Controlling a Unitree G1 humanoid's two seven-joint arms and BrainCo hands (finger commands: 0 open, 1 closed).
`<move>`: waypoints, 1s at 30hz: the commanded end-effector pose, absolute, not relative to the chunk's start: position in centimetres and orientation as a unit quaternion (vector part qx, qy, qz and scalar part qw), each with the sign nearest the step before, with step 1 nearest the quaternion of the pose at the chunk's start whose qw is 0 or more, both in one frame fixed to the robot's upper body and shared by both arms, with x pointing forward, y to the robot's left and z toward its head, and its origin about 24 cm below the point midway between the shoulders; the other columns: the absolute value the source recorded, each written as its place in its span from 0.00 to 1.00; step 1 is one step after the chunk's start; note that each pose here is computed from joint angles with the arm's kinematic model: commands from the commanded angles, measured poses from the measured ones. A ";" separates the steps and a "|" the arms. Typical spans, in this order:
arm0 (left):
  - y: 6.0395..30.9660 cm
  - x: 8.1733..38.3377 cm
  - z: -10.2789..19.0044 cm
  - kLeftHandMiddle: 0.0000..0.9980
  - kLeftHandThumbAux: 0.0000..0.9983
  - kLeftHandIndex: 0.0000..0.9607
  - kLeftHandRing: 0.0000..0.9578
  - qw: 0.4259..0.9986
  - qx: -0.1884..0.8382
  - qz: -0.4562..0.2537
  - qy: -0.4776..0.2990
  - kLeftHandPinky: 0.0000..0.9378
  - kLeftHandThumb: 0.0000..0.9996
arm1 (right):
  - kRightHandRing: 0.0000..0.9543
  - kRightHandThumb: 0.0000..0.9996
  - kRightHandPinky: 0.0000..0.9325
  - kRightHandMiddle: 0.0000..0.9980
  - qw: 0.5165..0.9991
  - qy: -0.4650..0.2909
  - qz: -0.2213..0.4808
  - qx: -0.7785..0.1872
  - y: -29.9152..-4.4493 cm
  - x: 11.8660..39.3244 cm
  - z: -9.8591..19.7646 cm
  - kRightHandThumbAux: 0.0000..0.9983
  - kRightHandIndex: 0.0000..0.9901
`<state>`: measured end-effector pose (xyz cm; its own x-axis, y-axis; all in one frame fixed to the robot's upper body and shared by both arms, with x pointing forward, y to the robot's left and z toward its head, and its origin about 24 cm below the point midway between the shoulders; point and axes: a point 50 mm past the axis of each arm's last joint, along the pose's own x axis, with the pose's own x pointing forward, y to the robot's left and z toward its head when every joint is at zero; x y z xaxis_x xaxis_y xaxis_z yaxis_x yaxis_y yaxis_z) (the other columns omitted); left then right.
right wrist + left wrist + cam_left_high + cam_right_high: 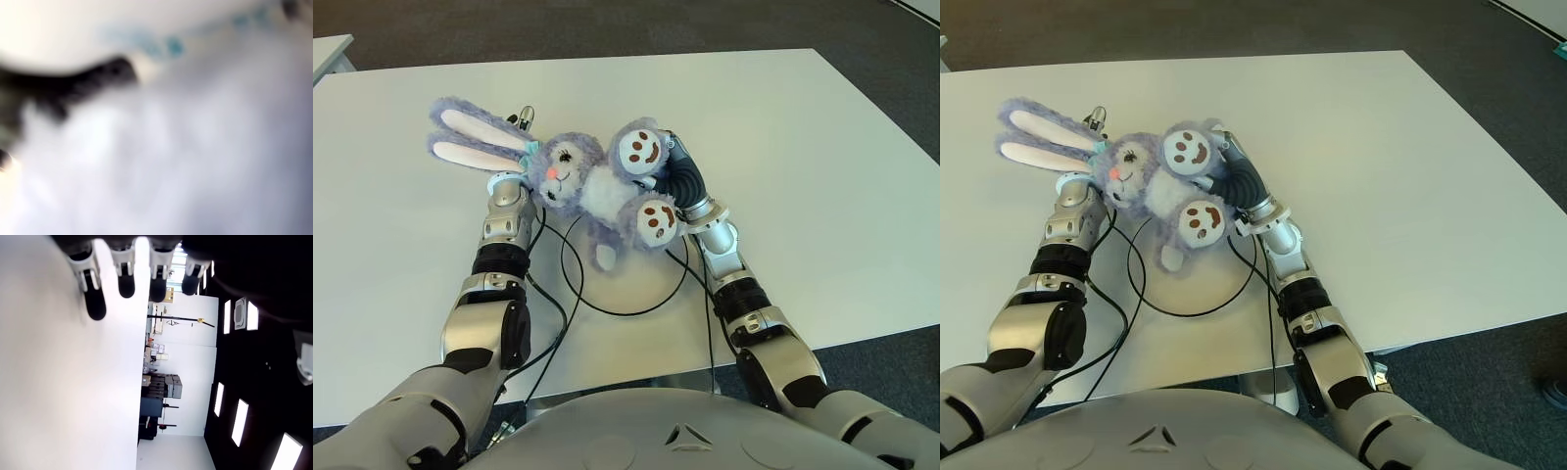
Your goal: Put the doll into the plate.
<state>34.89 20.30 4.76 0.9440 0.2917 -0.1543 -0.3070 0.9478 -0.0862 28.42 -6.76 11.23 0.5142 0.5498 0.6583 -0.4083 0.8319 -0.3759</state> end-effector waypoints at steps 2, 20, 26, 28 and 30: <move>20.2 34.4 3.6 0.10 0.40 0.00 0.07 0.982 -0.058 0.153 0.094 0.00 0.00 | 0.42 0.67 0.42 0.39 0.904 -0.301 0.289 -0.091 -7.4 26.9 5.7 0.73 0.42; 20.2 34.4 3.6 0.10 0.41 0.00 0.07 0.982 -0.060 0.152 0.095 0.00 0.00 | 0.42 0.67 0.40 0.41 0.902 -0.300 0.297 -0.088 -7.4 26.9 5.6 0.73 0.42; 20.2 34.4 3.6 0.10 0.40 0.00 0.07 0.982 -0.060 0.152 0.095 0.00 0.00 | 0.41 0.67 0.38 0.40 0.901 -0.304 0.300 -0.082 -7.3 26.9 5.7 0.73 0.42; 20.2 34.4 3.6 0.10 0.40 0.00 0.07 0.982 -0.060 0.152 0.095 0.00 0.00 | 0.40 0.67 0.38 0.40 0.900 -0.305 0.301 -0.081 -7.3 27.0 5.7 0.73 0.42; 20.2 34.4 3.6 0.10 0.40 0.00 0.07 0.982 -0.060 0.152 0.094 0.00 0.00 | 0.39 0.21 0.37 0.39 0.900 -0.306 0.301 -0.080 -7.3 27.0 5.7 0.68 0.36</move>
<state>34.87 20.36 4.73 0.9431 0.2939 -0.1556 -0.3096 0.9468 -0.0882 28.73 -6.75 11.02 0.5010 0.5793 0.6430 -0.4303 0.8113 -0.3957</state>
